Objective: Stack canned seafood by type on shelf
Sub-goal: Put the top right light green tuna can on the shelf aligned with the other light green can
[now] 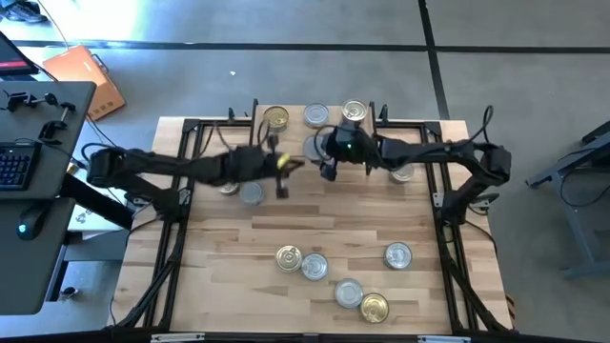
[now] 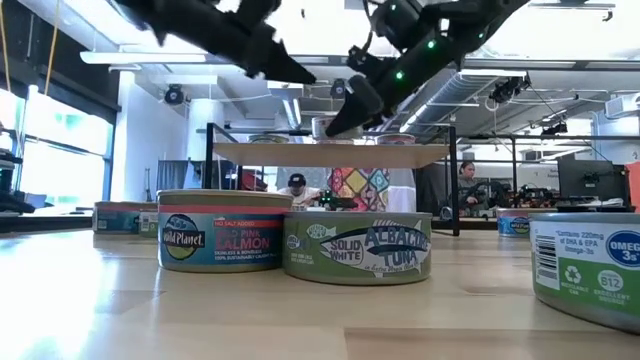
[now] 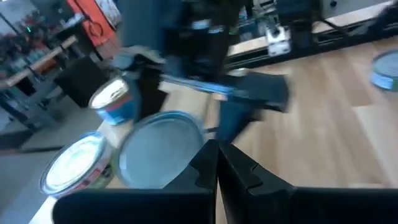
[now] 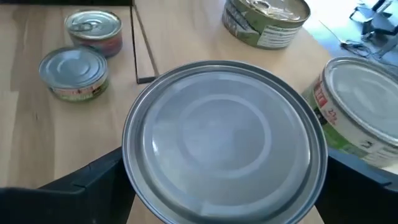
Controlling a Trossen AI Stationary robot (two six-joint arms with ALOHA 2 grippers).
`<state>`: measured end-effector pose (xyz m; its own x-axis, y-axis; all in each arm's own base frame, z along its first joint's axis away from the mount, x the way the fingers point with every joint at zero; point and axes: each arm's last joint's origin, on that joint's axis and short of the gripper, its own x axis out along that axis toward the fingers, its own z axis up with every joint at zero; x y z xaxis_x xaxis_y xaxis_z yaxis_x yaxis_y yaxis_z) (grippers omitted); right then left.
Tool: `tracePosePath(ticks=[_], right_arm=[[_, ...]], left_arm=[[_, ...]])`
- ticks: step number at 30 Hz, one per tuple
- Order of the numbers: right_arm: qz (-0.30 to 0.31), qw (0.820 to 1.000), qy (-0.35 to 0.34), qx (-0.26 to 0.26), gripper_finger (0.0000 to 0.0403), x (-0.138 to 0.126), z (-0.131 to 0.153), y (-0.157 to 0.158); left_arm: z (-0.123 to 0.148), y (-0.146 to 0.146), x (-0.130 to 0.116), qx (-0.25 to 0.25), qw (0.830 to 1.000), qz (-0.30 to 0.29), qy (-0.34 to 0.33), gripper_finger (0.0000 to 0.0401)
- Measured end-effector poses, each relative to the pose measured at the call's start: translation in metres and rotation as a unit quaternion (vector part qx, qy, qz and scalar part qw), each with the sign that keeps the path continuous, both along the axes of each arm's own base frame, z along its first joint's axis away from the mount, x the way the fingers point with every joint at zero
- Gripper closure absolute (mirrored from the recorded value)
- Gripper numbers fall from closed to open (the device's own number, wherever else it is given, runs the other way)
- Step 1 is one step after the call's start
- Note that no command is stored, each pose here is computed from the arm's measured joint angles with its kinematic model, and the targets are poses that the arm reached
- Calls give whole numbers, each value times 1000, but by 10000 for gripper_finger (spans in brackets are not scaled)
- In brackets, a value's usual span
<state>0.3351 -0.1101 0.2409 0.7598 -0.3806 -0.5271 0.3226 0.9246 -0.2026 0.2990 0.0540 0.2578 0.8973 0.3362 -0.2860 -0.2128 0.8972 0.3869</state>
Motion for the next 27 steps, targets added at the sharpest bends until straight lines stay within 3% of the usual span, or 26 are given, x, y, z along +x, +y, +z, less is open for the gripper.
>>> tracePosePath(ticks=[8,17,27], right_arm=[[-3,999,-17,30,12,-3,-6,-23],[-19,999,-21,34,6,-6,-6,-31],[-21,999,-12,36,4,-9,-4,-29]], left_arm=[[-7,62,20,-50,999,-18,8,401],[-19,89,39,-93,995,3,49,401],[-24,101,35,-136,988,28,60,401]])
